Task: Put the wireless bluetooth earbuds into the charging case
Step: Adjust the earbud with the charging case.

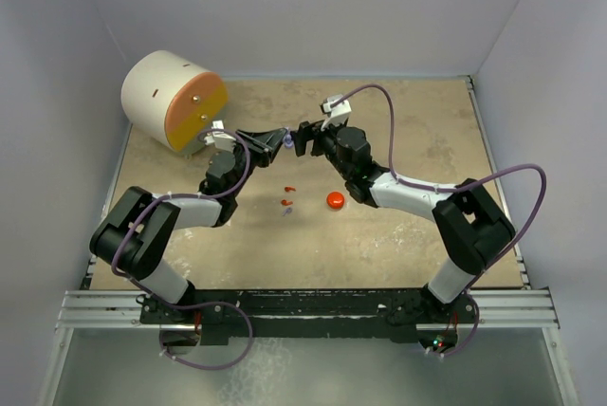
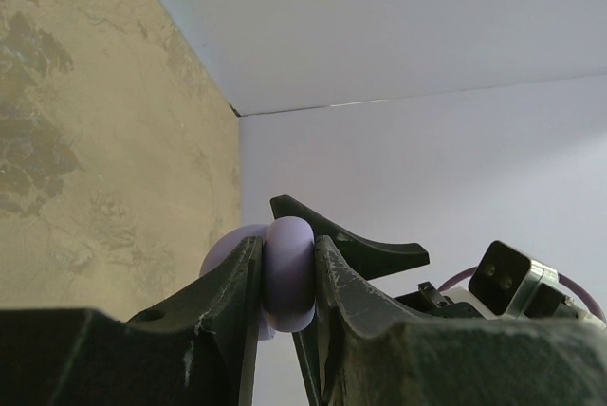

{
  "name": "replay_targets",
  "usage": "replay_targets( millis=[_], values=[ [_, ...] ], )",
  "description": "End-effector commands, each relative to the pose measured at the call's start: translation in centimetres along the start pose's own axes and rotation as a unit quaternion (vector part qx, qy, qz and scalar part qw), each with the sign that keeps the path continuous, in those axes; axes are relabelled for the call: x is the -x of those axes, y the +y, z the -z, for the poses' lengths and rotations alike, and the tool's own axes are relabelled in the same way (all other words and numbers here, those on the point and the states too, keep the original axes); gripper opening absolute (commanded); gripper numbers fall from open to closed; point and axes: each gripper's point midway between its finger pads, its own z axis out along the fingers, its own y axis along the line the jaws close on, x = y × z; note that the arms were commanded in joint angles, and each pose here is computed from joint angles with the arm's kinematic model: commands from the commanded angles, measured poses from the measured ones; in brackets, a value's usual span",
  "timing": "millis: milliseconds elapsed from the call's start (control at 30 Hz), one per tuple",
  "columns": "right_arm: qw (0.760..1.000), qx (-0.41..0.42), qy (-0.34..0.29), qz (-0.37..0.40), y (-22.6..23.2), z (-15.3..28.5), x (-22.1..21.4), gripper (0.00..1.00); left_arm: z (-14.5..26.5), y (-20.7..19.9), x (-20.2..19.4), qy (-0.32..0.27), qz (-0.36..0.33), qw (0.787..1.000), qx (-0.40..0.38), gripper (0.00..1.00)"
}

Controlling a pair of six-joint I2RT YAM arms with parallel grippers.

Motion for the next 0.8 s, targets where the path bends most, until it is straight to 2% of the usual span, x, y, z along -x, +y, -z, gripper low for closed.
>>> replay_targets(
  millis=[0,433,767],
  values=[
    [0.999,0.007,-0.038,0.004,0.6,0.6,2.9,0.86,-0.7,-3.3,0.0,0.002,-0.009,0.999,-0.050,0.00],
    [0.999,0.004,-0.043,-0.001,0.6,0.2,3.3,0.86,-0.9,-3.0,-0.2,0.006,-0.008,0.999,-0.048,0.00],
    [0.998,0.039,-0.041,0.023,1.6,0.3,3.1,0.86,-1.0,-3.2,-0.7,0.019,-0.007,0.998,-0.051,0.00]
  ],
)
